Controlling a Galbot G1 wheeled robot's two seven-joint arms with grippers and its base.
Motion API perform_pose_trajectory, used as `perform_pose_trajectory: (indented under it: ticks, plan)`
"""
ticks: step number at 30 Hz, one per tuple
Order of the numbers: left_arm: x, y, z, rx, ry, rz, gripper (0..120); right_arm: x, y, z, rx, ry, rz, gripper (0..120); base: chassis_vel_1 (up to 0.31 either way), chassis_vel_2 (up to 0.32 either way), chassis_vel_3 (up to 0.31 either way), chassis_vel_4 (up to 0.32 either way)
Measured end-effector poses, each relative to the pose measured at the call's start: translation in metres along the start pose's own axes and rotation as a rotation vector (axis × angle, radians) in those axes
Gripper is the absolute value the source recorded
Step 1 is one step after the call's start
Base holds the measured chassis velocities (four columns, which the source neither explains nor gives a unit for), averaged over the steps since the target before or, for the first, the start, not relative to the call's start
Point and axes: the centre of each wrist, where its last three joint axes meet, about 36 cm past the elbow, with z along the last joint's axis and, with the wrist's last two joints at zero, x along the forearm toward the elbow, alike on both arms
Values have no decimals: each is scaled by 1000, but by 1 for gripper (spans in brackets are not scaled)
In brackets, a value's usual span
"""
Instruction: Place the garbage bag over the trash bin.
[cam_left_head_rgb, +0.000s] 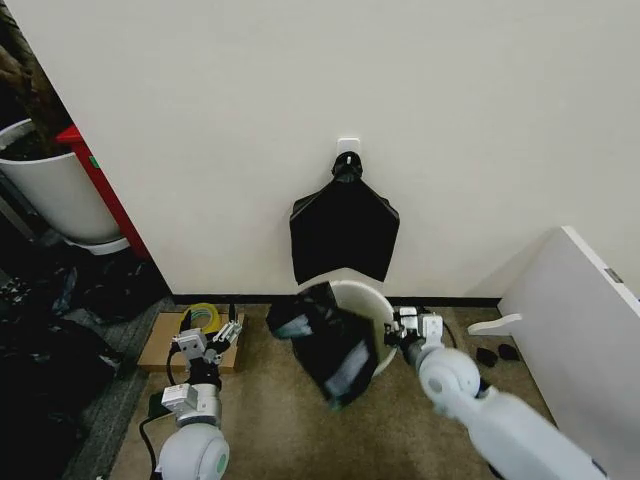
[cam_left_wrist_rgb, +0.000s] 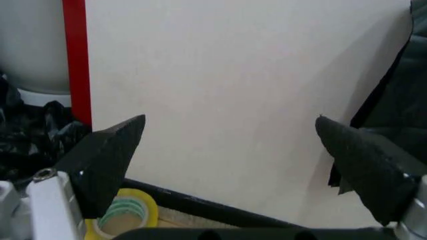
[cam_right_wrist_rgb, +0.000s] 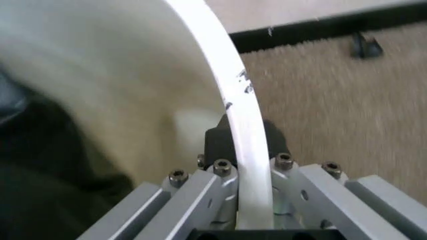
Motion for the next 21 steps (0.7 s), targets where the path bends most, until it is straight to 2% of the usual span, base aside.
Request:
perform_pose_trajectory:
  ticks: [4,6,9,11,13,21]
  plan:
    - [0,-4,-2,6,-1,6,100,20,15,12,-103,-12,89,0,0,0,0,0]
    - [0,-5,-3,7,-1,7,100,20,17,13,-124,-11,102,0,0,0,0,0]
    - [1,-7,-5,12,-5,8,100,19,22,17,-243,-42,157,0,0,0,0,0]
    - [2,-7,-6,13,-5,6,100,18,24,19,-270,-48,182,0,0,0,0,0]
    - [3,-7,-7,14,-6,3,100,17,31,26,-325,-64,263,0,0,0,0,0]
    - [3,-10,-9,20,-7,4,100,23,50,43,-377,-26,382,0,0,0,0,0]
